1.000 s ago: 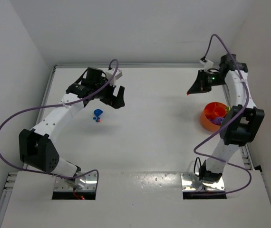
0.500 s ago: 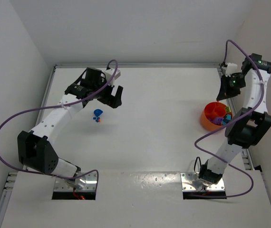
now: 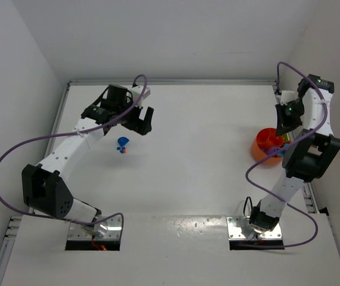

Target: Sort the legos into containers by color

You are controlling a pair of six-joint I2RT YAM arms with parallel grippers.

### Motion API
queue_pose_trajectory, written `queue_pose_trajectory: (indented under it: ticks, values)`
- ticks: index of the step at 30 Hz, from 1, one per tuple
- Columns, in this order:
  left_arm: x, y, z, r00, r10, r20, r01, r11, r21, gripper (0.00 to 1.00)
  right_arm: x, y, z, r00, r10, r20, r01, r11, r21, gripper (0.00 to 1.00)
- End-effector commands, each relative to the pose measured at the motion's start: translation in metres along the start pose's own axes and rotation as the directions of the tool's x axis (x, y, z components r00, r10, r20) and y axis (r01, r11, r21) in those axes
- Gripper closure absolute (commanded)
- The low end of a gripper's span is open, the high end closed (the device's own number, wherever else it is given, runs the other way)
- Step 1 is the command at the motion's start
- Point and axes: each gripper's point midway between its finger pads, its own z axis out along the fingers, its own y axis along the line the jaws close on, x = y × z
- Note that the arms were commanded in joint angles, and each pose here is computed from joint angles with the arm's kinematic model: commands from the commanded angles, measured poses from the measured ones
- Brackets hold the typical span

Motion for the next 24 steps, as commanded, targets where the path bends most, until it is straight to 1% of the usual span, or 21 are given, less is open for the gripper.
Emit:
queue_pose_trajectory:
  ticks: [1,2,6,7,9,10,13,15,17,18,19,20,21,23,24]
  values:
    - [-0.013,0.005,-0.007,0.999,-0.011,0.048,0.012,1.000,-0.026,0.00,0.003,-0.012,0.008,0.999,0.025,-0.034,-0.023,0.999,0.038,1.00]
    - [-0.013,0.005,-0.007,0.999,-0.011,0.048,0.012,1.000,-0.026,0.00,0.004,-0.013,0.008,0.999,0.034,-0.038,-0.032,0.998,0.046,1.00]
    - [-0.015,0.007,-0.006,0.999,-0.011,0.047,0.012,0.999,-0.035,0.00,0.003,-0.017,0.014,0.999,0.034,-0.042,-0.032,0.998,0.054,0.90]
    - [-0.015,0.007,-0.006,0.999,-0.011,0.047,0.012,0.999,-0.035,0.00,0.002,-0.014,0.017,0.998,0.027,-0.052,-0.025,0.999,0.049,0.85]
    - [-0.015,0.007,-0.006,0.999,-0.011,0.047,0.012,0.999,-0.035,0.00,0.002,-0.014,0.017,0.998,0.036,-0.051,-0.034,0.998,0.049,0.79]
    - [-0.013,0.007,-0.003,0.999,-0.013,0.039,0.014,0.999,-0.034,0.00,0.003,-0.016,0.017,0.998,0.037,-0.057,-0.033,0.998,0.060,0.71]
    - [-0.009,0.009,-0.001,0.999,-0.015,0.029,0.016,0.999,-0.043,0.00,0.002,-0.017,0.018,0.998,0.037,-0.057,-0.033,0.998,0.060,0.63]
    - [-0.007,0.012,-0.002,1.000,-0.002,0.021,0.003,0.999,-0.040,0.00,-0.002,-0.016,0.017,0.998,0.035,-0.044,-0.032,0.998,0.054,0.63]
    - [0.003,0.010,-0.003,1.000,0.030,-0.001,-0.030,0.999,-0.011,0.00,-0.012,-0.008,0.006,1.000,0.019,-0.002,-0.019,0.999,0.032,0.63]
    - [0.014,0.012,-0.002,0.999,0.023,-0.029,-0.024,1.000,-0.006,0.03,-0.016,-0.001,0.004,1.000,0.009,0.010,-0.009,1.000,0.011,0.63]
    - [0.018,0.012,-0.003,0.999,0.032,-0.033,-0.032,0.999,-0.005,0.05,-0.022,0.003,-0.003,0.999,0.003,0.044,-0.003,1.000,0.002,0.64]
    - [0.030,0.015,-0.005,0.997,0.038,-0.063,-0.038,0.999,-0.001,0.13,-0.028,0.011,-0.011,0.997,-0.001,0.080,0.004,0.999,-0.033,0.64]
    - [0.030,0.021,-0.006,0.997,0.041,-0.063,-0.041,0.999,-0.010,0.18,-0.027,0.017,-0.016,0.996,-0.010,0.092,0.015,0.998,-0.054,0.64]
    - [0.053,0.025,-0.004,0.992,0.029,-0.123,-0.031,0.999,-0.018,0.30,-0.031,0.028,-0.023,0.993,-0.021,0.119,0.031,0.996,-0.080,0.64]
    - [0.065,0.025,-0.002,0.986,0.029,-0.165,-0.031,0.999,-0.009,0.42,-0.033,0.033,-0.027,0.990,-0.023,0.142,0.038,0.994,-0.100,0.64]
